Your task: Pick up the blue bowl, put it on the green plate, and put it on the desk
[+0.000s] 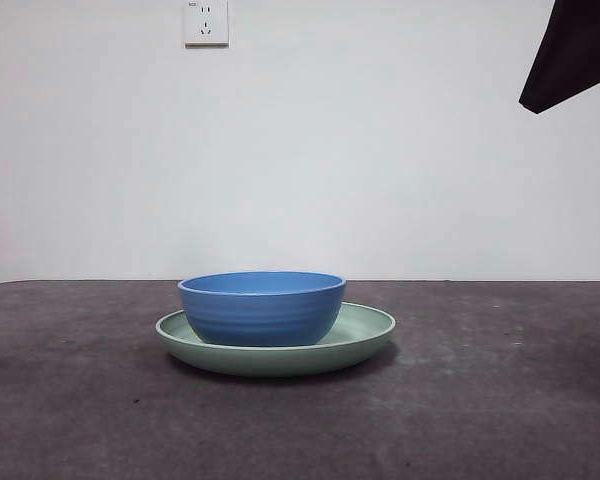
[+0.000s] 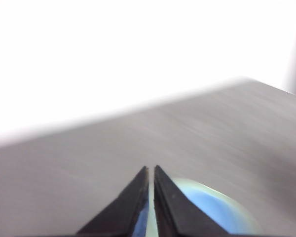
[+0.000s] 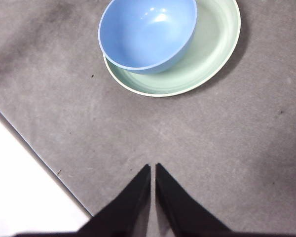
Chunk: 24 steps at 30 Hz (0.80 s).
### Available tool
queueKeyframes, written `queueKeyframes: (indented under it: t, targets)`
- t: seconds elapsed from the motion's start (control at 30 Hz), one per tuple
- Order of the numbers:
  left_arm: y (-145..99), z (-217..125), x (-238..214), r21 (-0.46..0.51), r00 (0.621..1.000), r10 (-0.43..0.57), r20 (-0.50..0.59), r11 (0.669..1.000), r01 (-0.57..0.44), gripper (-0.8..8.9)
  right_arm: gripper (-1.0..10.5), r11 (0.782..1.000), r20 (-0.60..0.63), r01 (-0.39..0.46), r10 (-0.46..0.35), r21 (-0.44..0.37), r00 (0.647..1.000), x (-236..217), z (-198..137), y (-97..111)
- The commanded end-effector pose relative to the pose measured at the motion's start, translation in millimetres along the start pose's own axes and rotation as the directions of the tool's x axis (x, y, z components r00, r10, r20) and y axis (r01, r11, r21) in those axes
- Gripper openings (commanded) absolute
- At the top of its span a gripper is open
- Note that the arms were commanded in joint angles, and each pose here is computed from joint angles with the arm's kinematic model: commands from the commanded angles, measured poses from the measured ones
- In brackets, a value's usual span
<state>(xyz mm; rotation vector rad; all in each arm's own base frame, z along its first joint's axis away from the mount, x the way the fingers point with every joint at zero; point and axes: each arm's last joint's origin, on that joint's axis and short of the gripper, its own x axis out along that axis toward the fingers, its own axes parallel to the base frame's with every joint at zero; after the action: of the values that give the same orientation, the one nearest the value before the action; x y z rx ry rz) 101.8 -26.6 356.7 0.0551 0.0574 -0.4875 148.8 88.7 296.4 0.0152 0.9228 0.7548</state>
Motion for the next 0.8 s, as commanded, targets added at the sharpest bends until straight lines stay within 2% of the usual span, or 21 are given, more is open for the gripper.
queueKeyframes:
  t: [0.03, 0.07, 0.13, 0.23, 0.4, 0.53, 0.8]
  targets:
    - [5, -9, -18, 0.046, 0.979, 0.191, 0.071, 0.980, -0.195, 0.19, 0.1, 1.000, 0.013, -0.006, 0.006, -0.025, 1.000, -1, 5, 2]
    - [6, -18, -24, 0.044, 0.958, 0.271, 0.090, 0.960, -0.275, 0.18, 0.1, 1.000, 0.013, -0.006, 0.006, -0.025, 1.000, -1, 5, 2]
    - [7, -34, -29, 0.038, 0.927, 0.361, 0.104, 0.930, -0.367, 0.18, 0.1, 1.000, 0.013, -0.006, 0.006, -0.025, 1.000, -1, 5, 2]
    - [7, -60, -31, 0.033, 0.900, 0.421, 0.108, 0.904, -0.427, 0.19, 0.1, 1.000, 0.013, -0.006, 0.006, -0.025, 1.000, -1, 5, 2]
    - [8, -103, -26, 0.023, 0.894, 0.437, 0.098, 0.897, -0.441, 0.19, 0.1, 1.000, 0.013, -0.006, 0.006, -0.025, 1.000, -1, 5, 2]
    - [9, -138, -19, -0.018, 0.899, 0.436, 0.048, 0.900, -0.435, 0.19, 0.1, 1.000, 0.013, -0.006, 0.006, -0.025, 1.000, -1, 5, 2]
    - [11, -182, -9, -0.060, 0.902, 0.430, -0.042, 0.900, -0.432, 0.19, 0.1, 1.000, 0.013, -0.006, 0.006, -0.025, 1.000, -1, 5, 2]
